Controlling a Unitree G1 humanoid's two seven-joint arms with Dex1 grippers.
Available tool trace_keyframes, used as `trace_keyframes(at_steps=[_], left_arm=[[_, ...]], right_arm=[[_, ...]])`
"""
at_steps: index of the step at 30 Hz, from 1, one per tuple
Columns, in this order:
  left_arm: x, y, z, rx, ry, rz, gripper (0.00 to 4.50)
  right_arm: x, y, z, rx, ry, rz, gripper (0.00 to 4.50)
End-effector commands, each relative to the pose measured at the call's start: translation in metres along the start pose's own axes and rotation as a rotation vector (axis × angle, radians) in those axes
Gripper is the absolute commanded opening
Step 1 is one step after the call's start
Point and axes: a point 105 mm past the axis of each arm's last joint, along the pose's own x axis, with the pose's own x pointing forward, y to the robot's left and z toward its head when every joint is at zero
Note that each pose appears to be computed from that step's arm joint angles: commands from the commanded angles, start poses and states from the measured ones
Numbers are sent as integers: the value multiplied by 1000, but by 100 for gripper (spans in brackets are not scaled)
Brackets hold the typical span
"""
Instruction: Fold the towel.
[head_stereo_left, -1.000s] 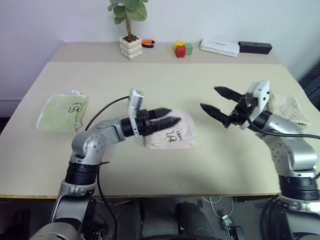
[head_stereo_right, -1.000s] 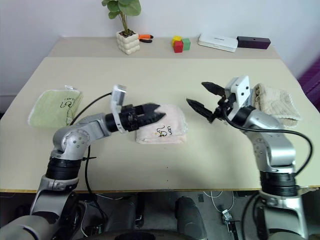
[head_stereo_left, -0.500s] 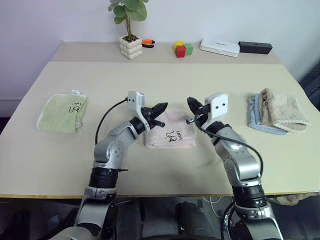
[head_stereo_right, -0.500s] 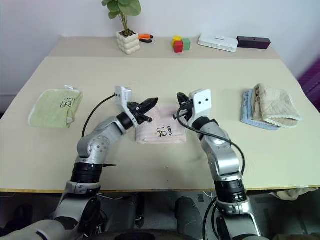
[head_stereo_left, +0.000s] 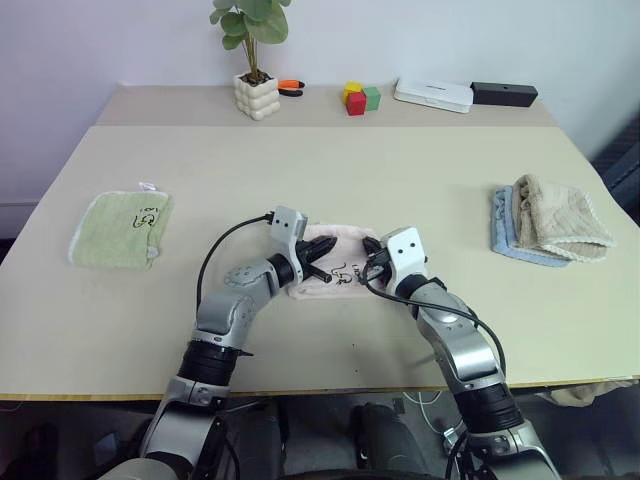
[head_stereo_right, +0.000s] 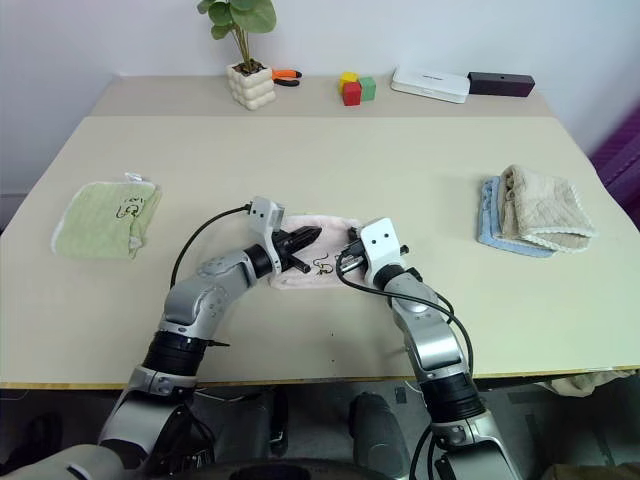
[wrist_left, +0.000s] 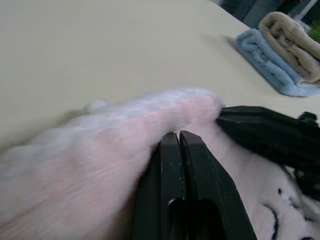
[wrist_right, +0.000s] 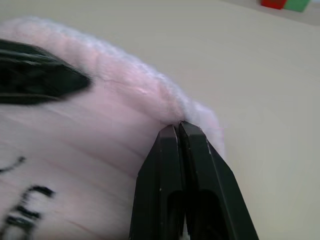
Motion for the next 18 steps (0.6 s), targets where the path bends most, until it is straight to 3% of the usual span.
trace_keyframes(at_steps=[1,8,13,16,18], left_arm=[[-10,3,17,-66,-79,-29,88],[-25,-18,72,-110,-219,-160,432],[-45,-8,97,-196,-246,-163,445],[-57,-4,115,-398,-286,-206,445],[-65,19,106,-509,-241,-125,445]], right_arm=[[-3,-15,14,98,-70,-21,90],[-7,-51,79,90,-280,-34,436],[-15,-54,103,14,-340,119,446],[-23,-46,104,-25,-332,259,446],[-28,-42,104,-69,-317,328,446]])
